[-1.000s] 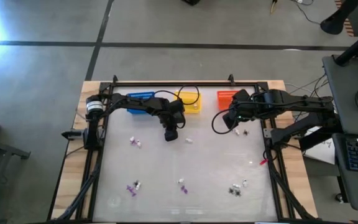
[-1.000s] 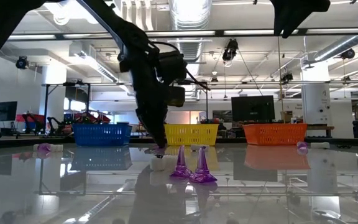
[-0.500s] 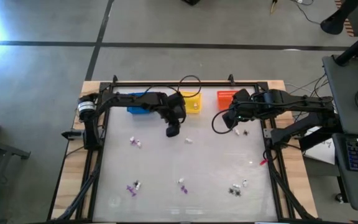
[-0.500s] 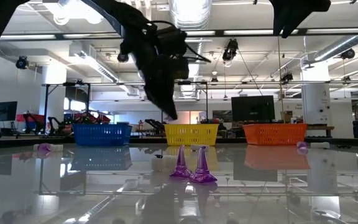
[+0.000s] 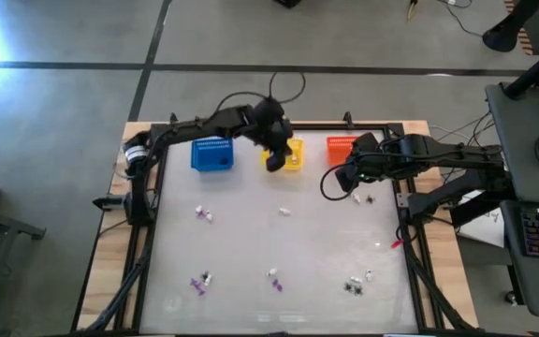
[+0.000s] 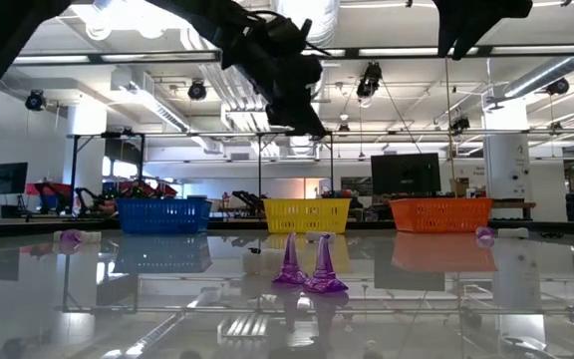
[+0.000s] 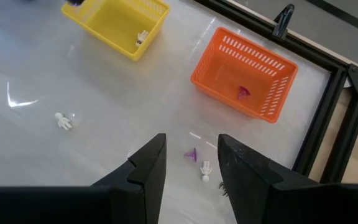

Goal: Sort Halloween decoration
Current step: Put the purple hat toy into the orange bin

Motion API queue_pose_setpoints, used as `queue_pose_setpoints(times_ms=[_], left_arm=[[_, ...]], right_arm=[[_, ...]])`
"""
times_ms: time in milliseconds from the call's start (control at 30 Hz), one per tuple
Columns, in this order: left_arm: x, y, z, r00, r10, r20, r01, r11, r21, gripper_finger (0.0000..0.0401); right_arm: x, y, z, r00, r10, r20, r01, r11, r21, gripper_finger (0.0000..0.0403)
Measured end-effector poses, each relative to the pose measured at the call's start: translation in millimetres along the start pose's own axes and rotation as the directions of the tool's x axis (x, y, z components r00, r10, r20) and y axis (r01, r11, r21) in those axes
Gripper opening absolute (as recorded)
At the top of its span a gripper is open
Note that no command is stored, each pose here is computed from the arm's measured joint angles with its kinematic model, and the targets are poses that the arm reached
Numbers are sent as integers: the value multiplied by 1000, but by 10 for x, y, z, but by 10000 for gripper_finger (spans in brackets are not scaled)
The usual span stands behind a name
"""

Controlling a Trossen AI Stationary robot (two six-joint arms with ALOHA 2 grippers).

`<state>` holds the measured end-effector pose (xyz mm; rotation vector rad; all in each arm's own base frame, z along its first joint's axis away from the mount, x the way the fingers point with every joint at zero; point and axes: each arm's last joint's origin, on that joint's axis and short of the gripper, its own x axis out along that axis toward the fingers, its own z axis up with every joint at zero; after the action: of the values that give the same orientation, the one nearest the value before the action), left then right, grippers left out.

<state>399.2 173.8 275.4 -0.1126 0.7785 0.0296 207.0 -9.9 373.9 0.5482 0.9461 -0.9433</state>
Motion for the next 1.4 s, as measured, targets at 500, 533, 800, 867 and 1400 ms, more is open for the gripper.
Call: queue_pose_setpoints(times_ms=[500,533,800,867,1400], left_arm=[[14,220,385,993,-33,117,28,999,44,0],[14,226,416,991,-41,126,35,998,47,0],[161,369,652,986,-84,142,76,995,59,0],[251,407,676,986,-110,125,102,992,68,0],[433,474,653,962,-117,248,95,990,100,0]], right_arm=[[0,0,-1,1000,0,0,0,1000,-16,137],[0,0,0,1000,0,-1,0,1000,-16,137],[-17,-19,-3,1000,6,2,-6,1000,-11,137],[-17,-18,-3,1000,6,1,-6,1000,-11,137],[-17,-15,-2,1000,9,3,-9,1000,-7,137]])
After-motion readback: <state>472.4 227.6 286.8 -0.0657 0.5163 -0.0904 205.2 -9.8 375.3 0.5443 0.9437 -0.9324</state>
